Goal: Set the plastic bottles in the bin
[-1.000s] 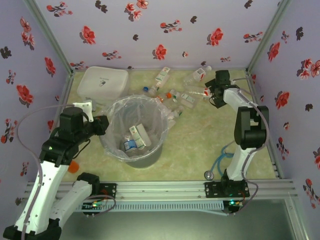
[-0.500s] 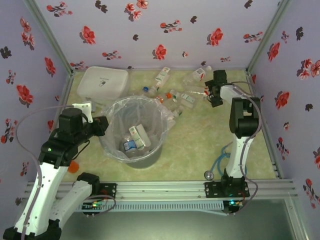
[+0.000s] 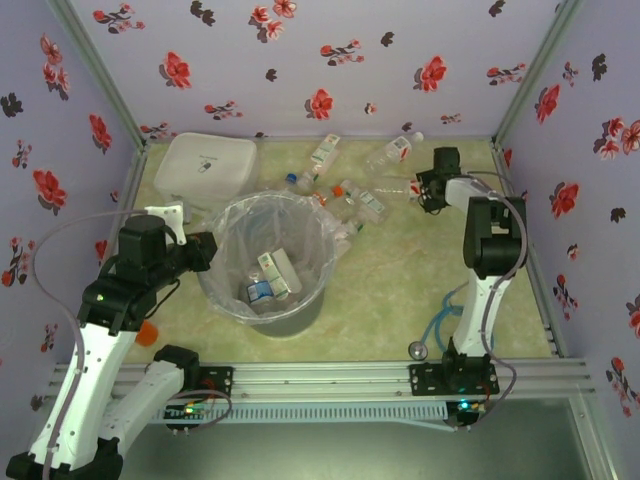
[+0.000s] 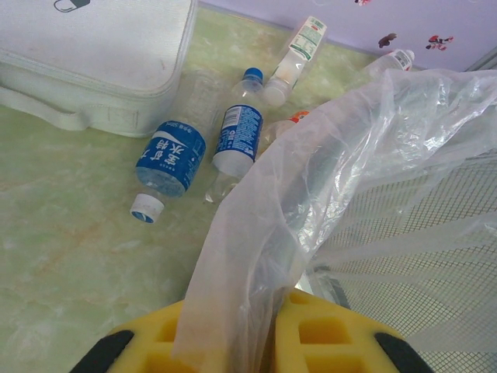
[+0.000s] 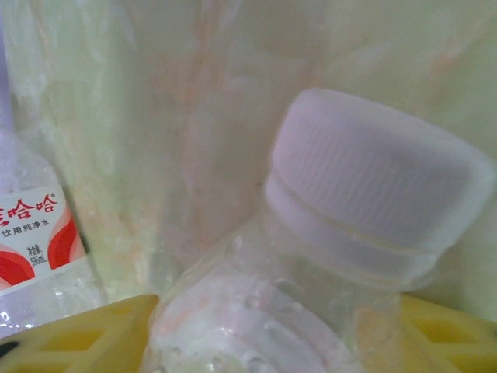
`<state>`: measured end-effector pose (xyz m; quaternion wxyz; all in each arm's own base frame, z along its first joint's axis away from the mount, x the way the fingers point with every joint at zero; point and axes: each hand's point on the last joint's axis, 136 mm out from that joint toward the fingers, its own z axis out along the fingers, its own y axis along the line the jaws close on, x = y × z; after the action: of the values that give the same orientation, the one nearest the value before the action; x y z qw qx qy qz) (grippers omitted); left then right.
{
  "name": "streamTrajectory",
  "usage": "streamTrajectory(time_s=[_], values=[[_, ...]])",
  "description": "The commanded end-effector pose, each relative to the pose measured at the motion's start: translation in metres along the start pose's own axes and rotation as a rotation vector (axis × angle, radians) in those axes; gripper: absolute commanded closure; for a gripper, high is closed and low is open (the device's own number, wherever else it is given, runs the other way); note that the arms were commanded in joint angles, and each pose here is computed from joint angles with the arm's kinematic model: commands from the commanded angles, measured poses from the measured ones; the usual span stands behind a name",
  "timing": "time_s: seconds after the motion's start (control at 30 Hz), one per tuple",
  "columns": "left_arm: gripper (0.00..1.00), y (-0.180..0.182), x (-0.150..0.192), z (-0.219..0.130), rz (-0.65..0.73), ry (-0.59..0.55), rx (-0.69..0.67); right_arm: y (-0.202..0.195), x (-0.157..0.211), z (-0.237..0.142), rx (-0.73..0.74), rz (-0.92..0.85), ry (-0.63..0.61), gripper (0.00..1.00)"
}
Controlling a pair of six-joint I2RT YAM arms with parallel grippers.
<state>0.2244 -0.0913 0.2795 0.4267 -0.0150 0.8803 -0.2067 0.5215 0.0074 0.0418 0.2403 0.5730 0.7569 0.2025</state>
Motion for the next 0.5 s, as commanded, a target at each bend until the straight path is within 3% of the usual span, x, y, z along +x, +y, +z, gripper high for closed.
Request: streamTrajectory(time_s=[0.0, 0.3, 0.47], values=[[1.00, 0.005, 0.012, -0.002, 0.054, 0.056, -0.029, 0.005, -0.027, -0.038, -0.048, -0.021, -0.071, 0.43], [1.00, -0.004, 0.008, -0.008, 0.033, 0.069, 0.009, -0.001, -0.064, -0.139, -0.151, -0.118, -0.167, 0.51], [1.00, -0.015, 0.012, -0.006, 0.021, 0.113, 0.063, 0.047, -0.040, -0.235, -0.444, -0.289, -0.135, 0.57]])
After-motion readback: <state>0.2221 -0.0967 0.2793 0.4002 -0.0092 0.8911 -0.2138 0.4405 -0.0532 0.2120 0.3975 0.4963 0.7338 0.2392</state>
